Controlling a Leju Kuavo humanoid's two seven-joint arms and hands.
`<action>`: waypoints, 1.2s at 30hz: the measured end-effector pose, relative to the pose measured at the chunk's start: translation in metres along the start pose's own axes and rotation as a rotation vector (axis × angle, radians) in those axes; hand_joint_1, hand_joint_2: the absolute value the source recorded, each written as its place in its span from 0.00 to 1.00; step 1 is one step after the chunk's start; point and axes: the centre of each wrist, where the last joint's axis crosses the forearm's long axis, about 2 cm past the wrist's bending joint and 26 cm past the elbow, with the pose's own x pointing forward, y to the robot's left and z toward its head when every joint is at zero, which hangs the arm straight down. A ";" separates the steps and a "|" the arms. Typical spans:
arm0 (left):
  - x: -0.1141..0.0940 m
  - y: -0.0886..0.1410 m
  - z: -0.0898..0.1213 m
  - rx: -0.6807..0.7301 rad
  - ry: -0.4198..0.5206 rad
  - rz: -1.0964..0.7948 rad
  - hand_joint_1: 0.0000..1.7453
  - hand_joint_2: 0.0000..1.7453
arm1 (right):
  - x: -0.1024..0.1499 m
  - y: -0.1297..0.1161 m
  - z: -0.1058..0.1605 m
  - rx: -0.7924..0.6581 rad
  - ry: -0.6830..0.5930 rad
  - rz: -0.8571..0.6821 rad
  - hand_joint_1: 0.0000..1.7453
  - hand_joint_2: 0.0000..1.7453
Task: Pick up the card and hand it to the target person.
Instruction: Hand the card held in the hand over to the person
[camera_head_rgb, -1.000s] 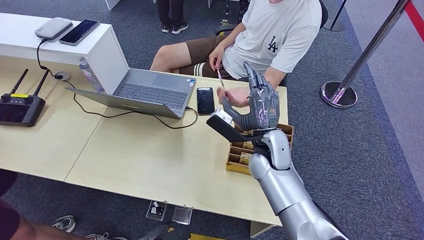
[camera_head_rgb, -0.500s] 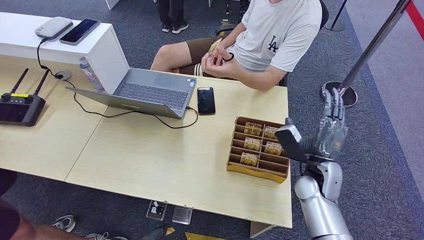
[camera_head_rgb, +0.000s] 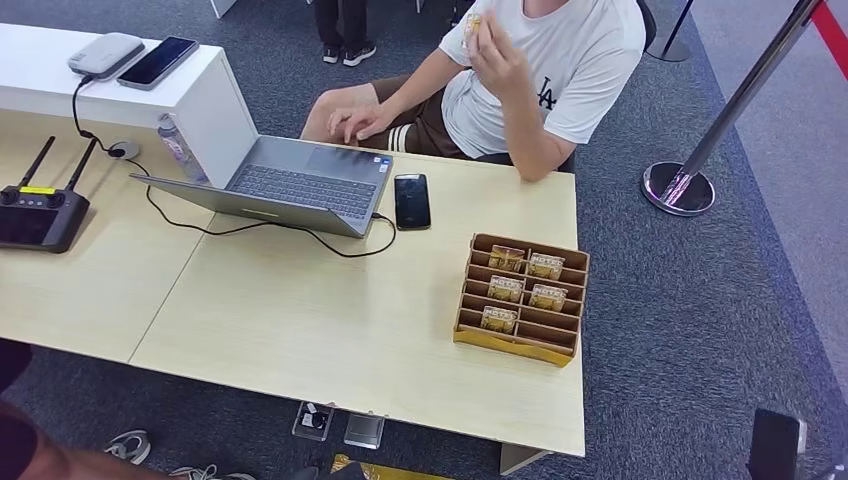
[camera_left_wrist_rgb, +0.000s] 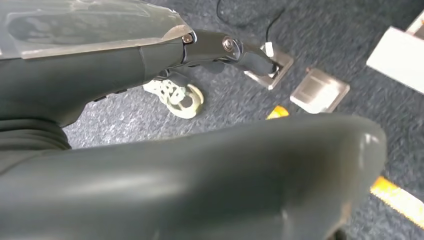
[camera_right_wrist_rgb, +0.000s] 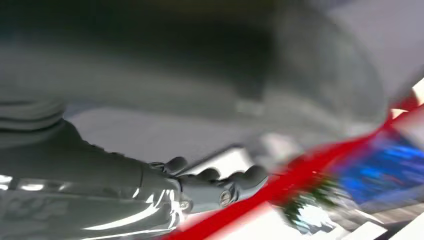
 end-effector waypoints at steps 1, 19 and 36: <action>-0.001 0.000 0.000 -0.010 0.006 0.000 0.46 0.00 | -0.019 0.002 0.013 0.051 0.087 0.046 0.01 0.00; -0.032 0.002 0.009 -0.078 0.094 0.051 0.34 1.00 | -0.068 0.034 0.187 0.763 0.854 0.090 0.54 1.00; -0.065 -0.017 0.030 -0.073 0.267 0.409 0.00 0.00 | -0.070 0.031 0.225 0.969 0.973 -0.091 0.00 0.00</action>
